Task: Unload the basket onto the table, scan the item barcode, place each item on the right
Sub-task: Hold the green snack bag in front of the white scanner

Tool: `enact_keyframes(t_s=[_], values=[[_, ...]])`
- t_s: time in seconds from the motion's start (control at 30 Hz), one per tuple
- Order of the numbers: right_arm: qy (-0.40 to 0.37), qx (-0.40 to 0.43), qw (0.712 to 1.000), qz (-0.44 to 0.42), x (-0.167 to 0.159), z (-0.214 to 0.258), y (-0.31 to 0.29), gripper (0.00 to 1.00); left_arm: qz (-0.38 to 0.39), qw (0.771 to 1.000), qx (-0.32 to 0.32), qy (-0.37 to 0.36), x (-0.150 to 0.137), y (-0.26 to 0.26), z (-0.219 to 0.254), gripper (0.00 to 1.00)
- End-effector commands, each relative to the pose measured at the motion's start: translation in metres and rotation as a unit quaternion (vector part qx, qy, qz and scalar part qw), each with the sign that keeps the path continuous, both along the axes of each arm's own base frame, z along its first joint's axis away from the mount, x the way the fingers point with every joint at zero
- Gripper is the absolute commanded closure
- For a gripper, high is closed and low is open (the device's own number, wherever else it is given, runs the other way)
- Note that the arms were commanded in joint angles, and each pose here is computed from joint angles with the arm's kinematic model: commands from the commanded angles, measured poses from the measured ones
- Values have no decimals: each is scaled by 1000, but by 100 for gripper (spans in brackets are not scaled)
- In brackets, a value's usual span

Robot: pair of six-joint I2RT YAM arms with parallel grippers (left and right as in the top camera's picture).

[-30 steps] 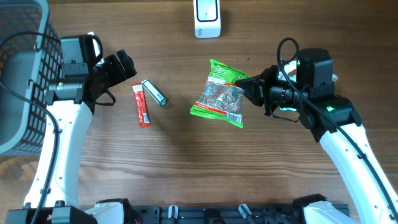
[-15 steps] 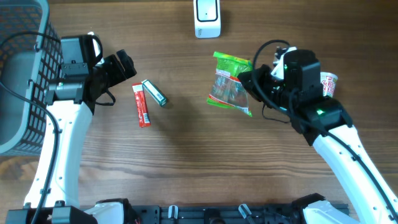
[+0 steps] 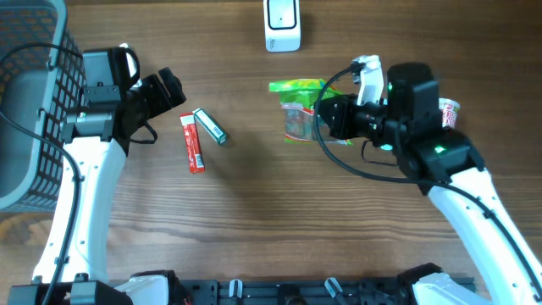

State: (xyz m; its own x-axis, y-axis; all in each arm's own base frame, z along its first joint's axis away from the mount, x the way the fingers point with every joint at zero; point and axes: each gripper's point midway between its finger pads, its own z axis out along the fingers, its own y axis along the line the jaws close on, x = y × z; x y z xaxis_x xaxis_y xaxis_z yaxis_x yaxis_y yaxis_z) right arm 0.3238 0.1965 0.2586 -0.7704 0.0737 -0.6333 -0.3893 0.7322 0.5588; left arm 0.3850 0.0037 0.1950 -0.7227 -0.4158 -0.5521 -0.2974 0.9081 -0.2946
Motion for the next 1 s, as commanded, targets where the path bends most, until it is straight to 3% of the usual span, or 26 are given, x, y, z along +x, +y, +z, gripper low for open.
enact_keyframes(t_s=[0.0, 0.2, 0.4, 0.67, 0.9, 0.97], values=[[-95, -28, 990, 98, 10, 67, 19, 96, 2, 1000, 4, -2, 1, 3, 1, 0], [-162, -112, 974, 110, 53, 113, 38, 96, 2, 1000, 4, -2, 1, 3, 1, 0], [-321, -174, 919, 146, 94, 134, 80, 96, 2, 1000, 4, -2, 1, 3, 1, 0], [-416, -198, 864, 204, 168, 71, 133, 96, 2, 1000, 4, -2, 1, 3, 1, 0], [-484, -184, 840, 163, 233, 30, 152, 96, 2, 1000, 4, -2, 1, 3, 1, 0], [-541, -168, 815, 123, 262, 28, 148, 96, 2, 1000, 4, -2, 1, 3, 1, 0]])
